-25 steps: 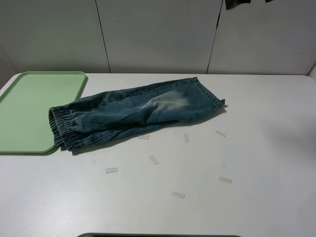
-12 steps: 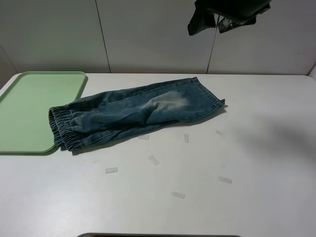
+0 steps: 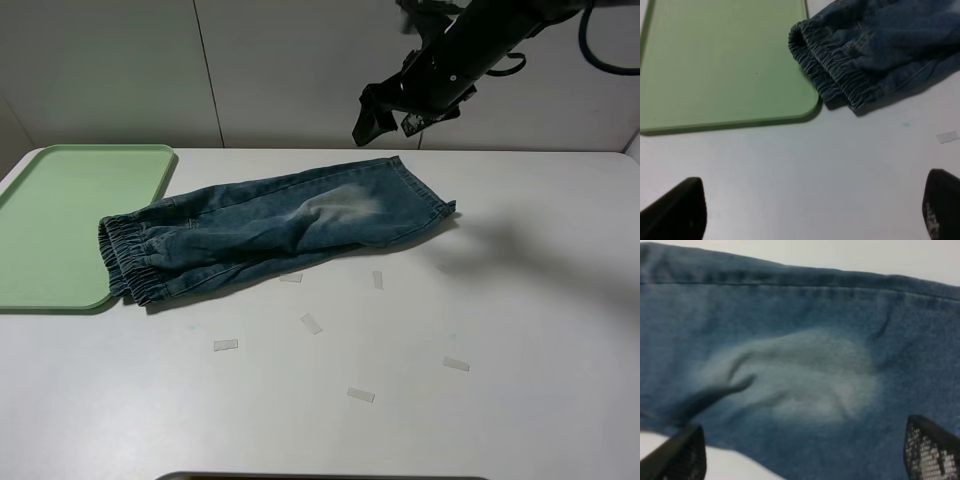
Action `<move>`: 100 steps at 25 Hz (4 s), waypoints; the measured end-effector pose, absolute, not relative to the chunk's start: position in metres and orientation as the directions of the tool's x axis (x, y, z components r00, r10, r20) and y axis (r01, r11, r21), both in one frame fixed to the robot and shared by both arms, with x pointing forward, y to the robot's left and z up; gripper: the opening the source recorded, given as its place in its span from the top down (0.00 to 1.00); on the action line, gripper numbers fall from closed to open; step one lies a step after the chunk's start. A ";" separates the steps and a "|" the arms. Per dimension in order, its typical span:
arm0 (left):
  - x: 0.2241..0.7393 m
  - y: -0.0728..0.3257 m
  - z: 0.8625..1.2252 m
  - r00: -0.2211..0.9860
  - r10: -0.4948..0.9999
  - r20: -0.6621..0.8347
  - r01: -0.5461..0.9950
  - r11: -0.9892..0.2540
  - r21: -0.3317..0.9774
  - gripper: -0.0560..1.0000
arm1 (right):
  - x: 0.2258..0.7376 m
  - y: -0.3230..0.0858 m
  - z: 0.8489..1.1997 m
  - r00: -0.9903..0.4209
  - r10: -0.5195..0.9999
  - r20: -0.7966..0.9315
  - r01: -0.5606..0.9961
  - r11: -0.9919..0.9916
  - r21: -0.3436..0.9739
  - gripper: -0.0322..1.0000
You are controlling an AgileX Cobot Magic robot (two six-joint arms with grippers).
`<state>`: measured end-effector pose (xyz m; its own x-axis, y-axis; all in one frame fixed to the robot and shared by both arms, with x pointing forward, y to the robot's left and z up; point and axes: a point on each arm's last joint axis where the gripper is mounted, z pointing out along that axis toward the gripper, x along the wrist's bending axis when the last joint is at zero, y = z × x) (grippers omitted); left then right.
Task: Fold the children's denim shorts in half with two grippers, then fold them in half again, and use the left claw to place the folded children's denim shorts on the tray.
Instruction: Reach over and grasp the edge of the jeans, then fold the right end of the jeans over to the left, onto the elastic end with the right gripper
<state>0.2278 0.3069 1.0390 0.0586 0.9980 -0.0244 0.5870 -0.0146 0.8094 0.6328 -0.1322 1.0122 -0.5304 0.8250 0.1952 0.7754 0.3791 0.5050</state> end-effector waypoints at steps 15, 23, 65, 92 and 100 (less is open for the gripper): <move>0.228 0.307 1.039 0.059 0.998 -0.025 0.582 -0.014 0.813 0.14 | 0.707 -0.171 0.939 -0.426 0.901 0.086 0.817 0.342 0.464 0.30; 0.228 0.307 1.039 0.059 0.998 -0.025 0.582 -0.014 0.813 0.14 | 0.730 -0.171 0.905 -0.405 0.909 0.100 0.831 0.320 0.456 0.30; 0.228 0.307 1.039 0.059 0.998 -0.025 0.582 -0.014 0.813 0.14 | 0.708 -0.152 0.869 -0.396 0.895 0.206 0.897 0.329 0.294 0.98; 0.228 0.307 1.039 0.059 0.998 -0.025 0.582 -0.014 0.813 0.14 | 0.688 -0.271 0.935 0.011 0.980 -0.198 0.931 0.062 0.359 0.98; 0.228 0.307 1.039 0.059 0.998 -0.025 0.582 -0.014 0.813 0.14 | 0.672 -0.219 0.968 -0.080 0.977 -0.197 0.911 0.151 0.383 0.98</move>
<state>0.2281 0.3069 1.0394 0.0590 0.9980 -0.0247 0.5819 -0.0142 0.8131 0.6721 -0.2193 0.9680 -0.0796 0.9773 -0.1965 0.9112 0.1513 0.3831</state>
